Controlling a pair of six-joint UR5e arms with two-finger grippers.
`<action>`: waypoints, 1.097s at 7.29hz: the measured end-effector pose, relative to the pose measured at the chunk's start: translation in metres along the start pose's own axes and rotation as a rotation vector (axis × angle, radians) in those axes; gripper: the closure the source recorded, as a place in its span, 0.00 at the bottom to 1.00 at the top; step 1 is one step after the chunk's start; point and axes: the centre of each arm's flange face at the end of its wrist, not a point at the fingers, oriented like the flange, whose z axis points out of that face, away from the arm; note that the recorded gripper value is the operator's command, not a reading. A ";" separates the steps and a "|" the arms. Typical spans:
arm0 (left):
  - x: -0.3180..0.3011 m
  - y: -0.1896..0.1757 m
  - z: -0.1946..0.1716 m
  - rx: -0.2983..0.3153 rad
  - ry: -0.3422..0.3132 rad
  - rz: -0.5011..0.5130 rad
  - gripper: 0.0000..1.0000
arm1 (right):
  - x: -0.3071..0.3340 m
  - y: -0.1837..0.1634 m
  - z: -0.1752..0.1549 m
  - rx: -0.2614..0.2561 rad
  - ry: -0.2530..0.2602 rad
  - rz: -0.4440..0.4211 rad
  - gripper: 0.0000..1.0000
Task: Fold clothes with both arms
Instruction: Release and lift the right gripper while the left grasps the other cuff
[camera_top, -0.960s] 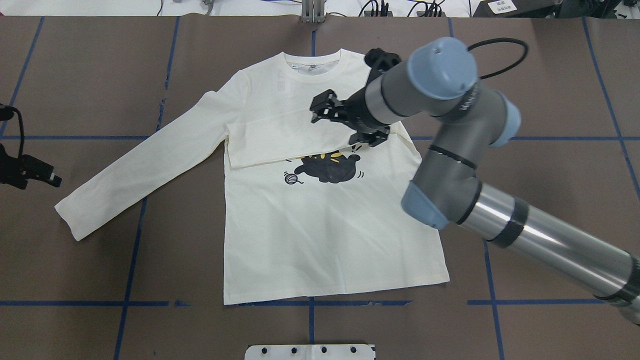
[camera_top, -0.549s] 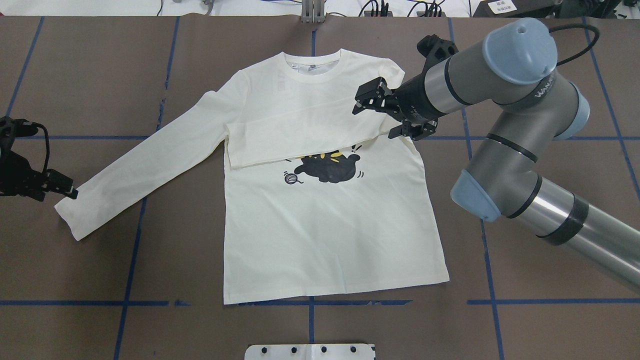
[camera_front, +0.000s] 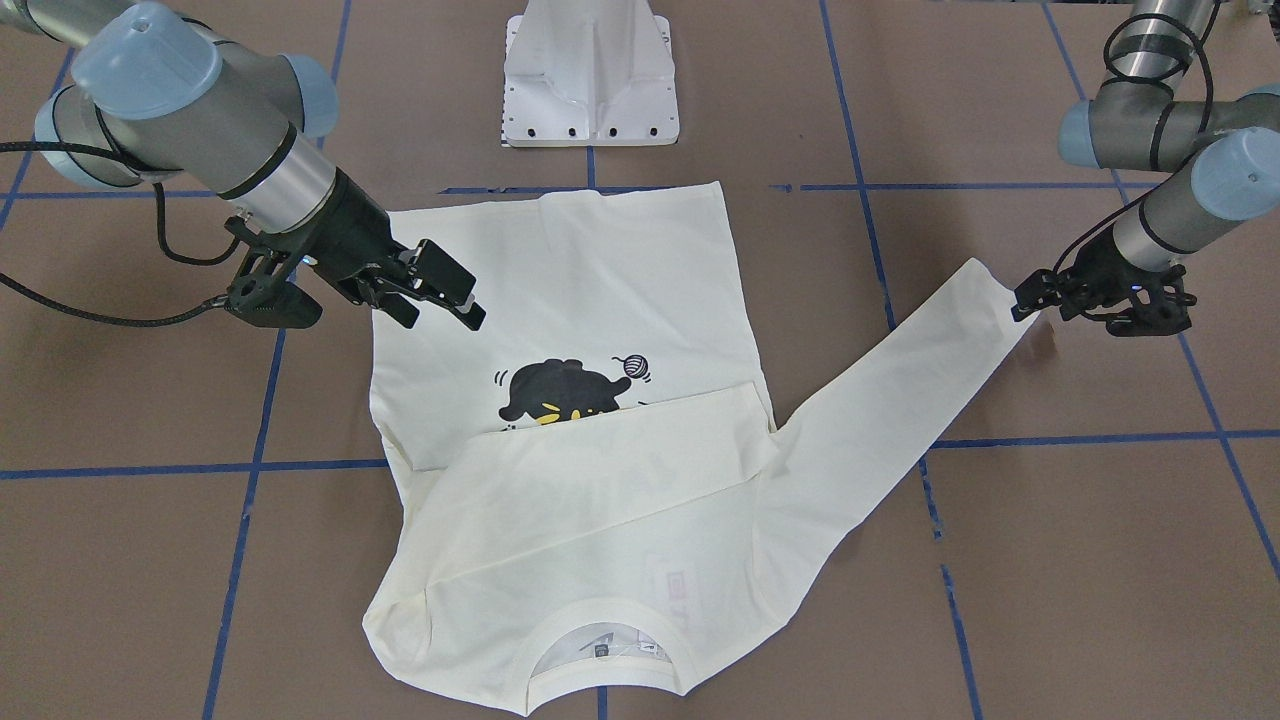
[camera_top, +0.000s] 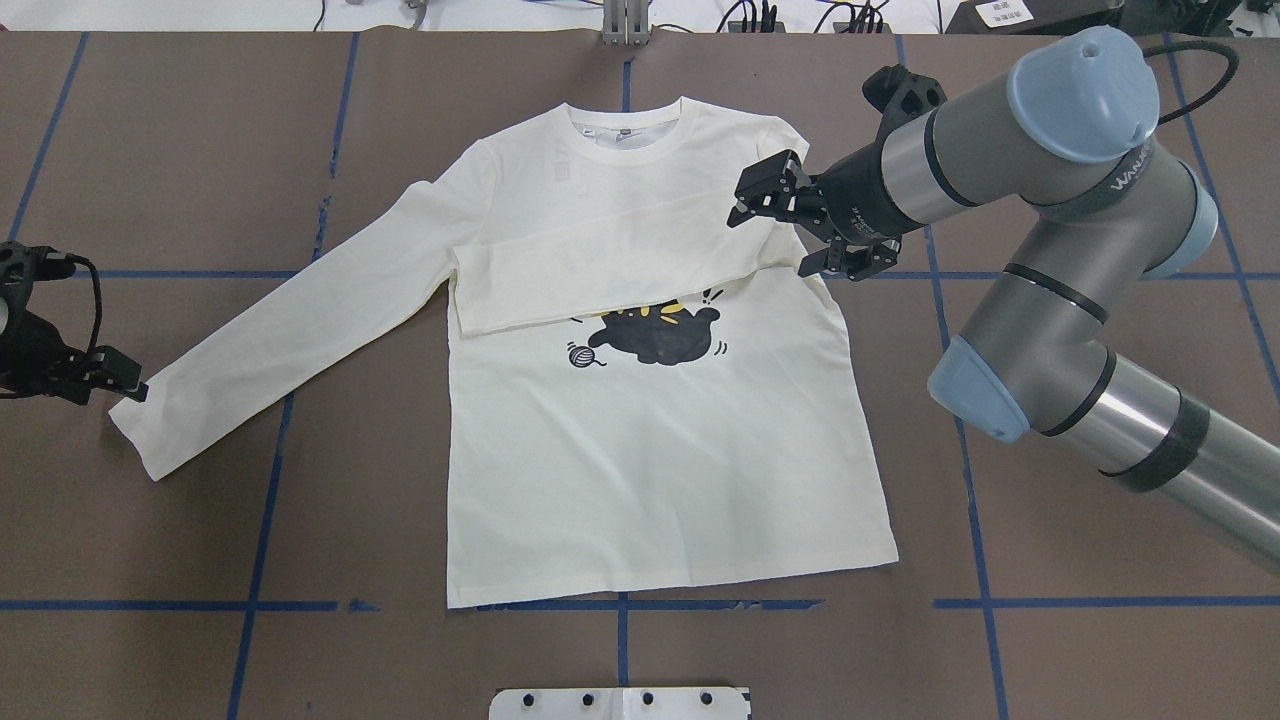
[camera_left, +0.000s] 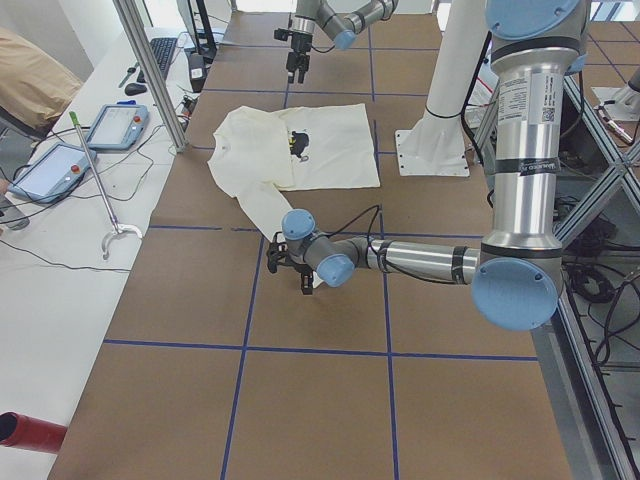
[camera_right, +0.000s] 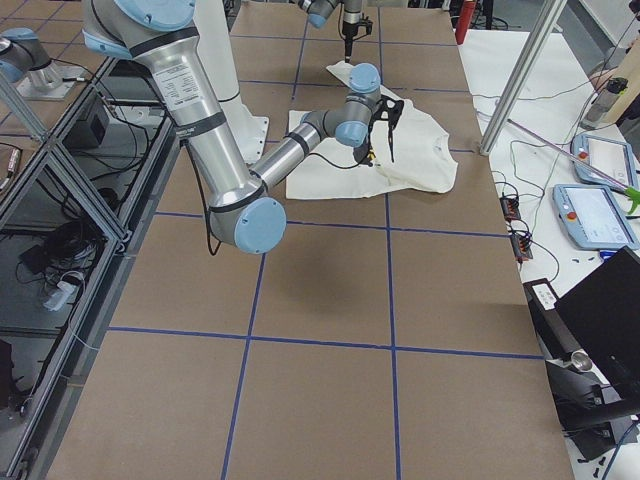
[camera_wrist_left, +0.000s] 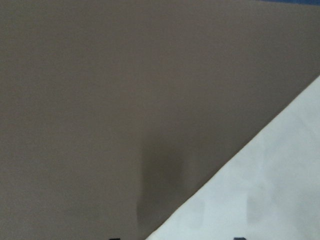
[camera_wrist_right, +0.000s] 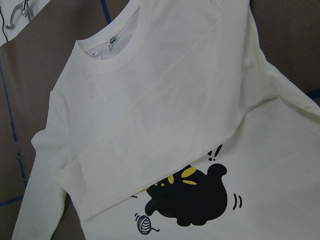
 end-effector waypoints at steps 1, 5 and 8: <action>0.001 0.001 0.002 -0.004 0.000 0.002 0.26 | 0.000 0.001 -0.001 -0.001 -0.001 -0.001 0.00; 0.006 0.006 0.009 -0.020 -0.004 0.014 0.93 | 0.000 0.002 -0.002 -0.002 -0.004 -0.002 0.00; 0.009 0.007 0.008 -0.026 0.000 0.018 1.00 | 0.001 0.006 -0.008 -0.006 -0.011 -0.007 0.00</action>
